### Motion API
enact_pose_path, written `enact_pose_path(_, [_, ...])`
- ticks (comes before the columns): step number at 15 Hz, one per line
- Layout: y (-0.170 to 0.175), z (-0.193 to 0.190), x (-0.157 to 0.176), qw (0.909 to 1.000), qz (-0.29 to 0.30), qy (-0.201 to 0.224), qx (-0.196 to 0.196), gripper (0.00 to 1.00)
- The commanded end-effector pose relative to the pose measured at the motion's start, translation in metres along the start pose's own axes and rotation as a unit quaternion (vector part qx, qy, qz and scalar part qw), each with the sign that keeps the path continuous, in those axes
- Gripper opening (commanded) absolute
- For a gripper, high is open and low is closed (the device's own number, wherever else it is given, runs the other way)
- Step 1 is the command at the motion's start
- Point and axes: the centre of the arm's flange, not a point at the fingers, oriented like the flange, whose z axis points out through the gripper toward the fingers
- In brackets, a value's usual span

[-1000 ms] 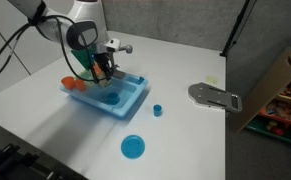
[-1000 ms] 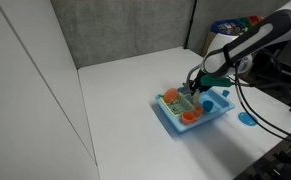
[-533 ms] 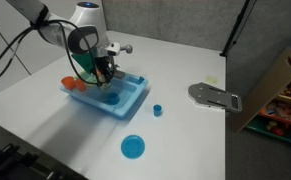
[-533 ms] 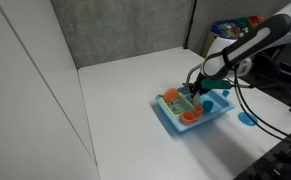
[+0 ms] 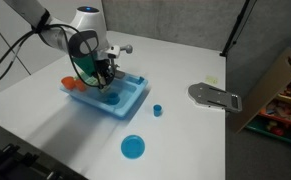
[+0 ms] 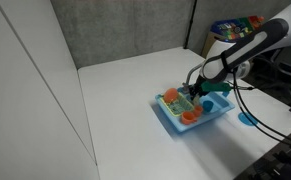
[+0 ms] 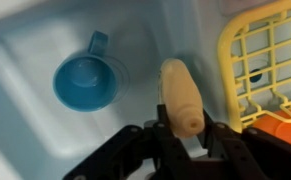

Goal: Pick up the bottle on the blue plate and put it in the sink

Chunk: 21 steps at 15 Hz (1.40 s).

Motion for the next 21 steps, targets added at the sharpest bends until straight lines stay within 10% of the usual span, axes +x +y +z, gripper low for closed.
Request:
enact_pose_path(1, [0.007,0.005,0.002,0.9999,-0.004,0.002,0.009,0.09])
enact_pose_path(8, [0.013,0.009,0.002,1.0000,0.001,-0.001,0.007,0.11])
enact_pose_path(9, [0.014,0.008,0.002,1.0000,0.002,-0.001,0.007,0.49])
enact_pose_path(14, [0.015,0.001,0.003,0.9999,0.004,0.002,0.011,0.87])
enact_pose_path(21, [0.015,-0.031,0.009,0.9995,0.010,0.022,0.019,0.98])
